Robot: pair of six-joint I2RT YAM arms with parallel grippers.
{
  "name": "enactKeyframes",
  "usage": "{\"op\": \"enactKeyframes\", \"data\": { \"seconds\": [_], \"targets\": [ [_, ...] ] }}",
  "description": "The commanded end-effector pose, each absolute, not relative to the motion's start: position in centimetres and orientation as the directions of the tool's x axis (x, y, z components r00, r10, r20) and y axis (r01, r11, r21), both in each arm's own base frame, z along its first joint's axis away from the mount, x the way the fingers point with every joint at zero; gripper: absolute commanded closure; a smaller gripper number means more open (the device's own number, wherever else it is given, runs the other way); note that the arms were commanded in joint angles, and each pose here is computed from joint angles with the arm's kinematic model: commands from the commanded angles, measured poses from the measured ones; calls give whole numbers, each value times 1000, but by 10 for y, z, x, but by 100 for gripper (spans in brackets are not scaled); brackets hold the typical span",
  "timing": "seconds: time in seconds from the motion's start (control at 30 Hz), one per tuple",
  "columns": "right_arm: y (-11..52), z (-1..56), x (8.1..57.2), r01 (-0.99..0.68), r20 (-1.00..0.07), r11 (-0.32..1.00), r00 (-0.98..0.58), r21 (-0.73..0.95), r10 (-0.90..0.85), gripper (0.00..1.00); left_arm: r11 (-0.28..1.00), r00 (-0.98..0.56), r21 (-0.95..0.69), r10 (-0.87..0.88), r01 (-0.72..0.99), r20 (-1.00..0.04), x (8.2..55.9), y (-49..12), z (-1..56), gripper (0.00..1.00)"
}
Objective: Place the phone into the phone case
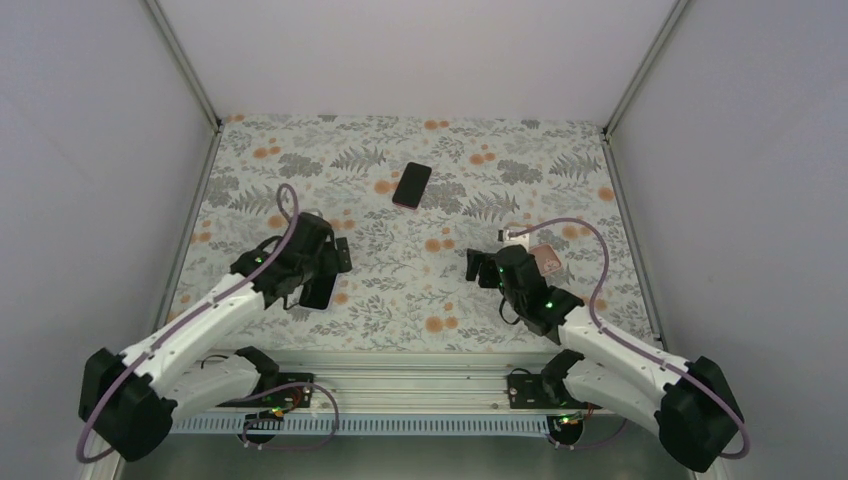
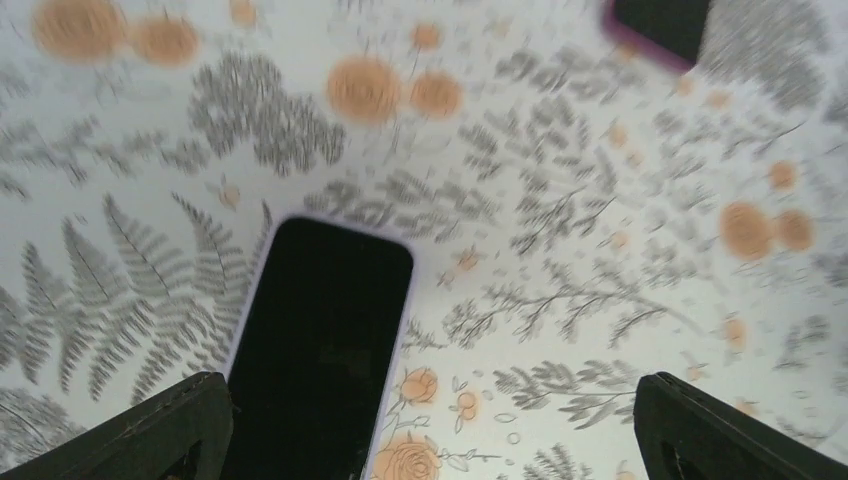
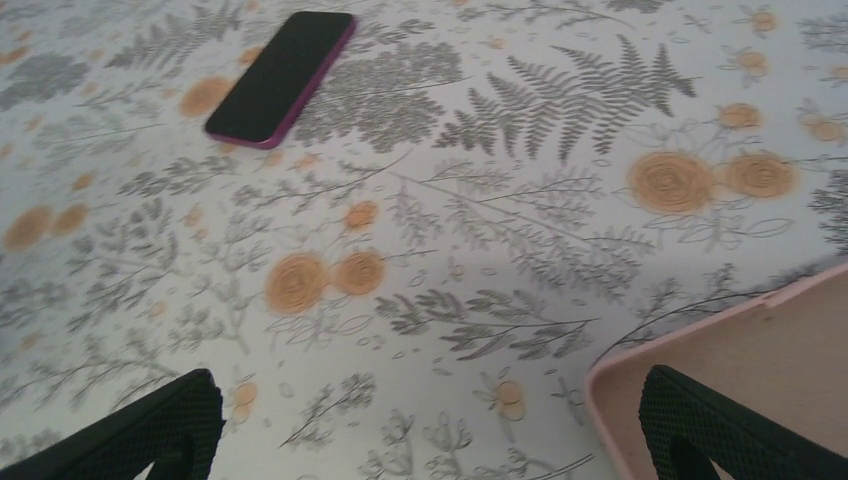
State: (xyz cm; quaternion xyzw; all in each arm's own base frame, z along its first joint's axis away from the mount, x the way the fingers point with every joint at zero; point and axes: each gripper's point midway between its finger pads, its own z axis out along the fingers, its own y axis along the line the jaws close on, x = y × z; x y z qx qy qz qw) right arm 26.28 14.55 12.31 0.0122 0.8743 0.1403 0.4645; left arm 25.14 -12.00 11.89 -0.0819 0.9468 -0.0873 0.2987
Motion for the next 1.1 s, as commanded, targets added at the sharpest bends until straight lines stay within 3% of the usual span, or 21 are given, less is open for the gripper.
{"op": "enactKeyframes", "data": {
  "seconds": [0.0,0.17,0.47,0.83,1.07],
  "targets": [
    [130,127,281,-33,-797,975,-582,218,158,1,979,-753,-200,-161,-40,-638,255,-110,170,0],
    [106,114,302,93,-750,980,-633,174,193,1,993,-606,-112,-116,-44,-787,263,-84,233,0],
    [53,81,329,312,-630,932,-689,186,357,2,996,-421,18,-22,-91,-907,271,-56,281,0],
    [35,52,338,429,-544,889,-712,164,444,36,994,-378,7,-36,-112,-925,260,-45,272,0],
    [31,33,335,462,-506,877,-729,132,461,50,996,-382,-1,-37,-92,-923,261,-48,271,0]
  ]
}}
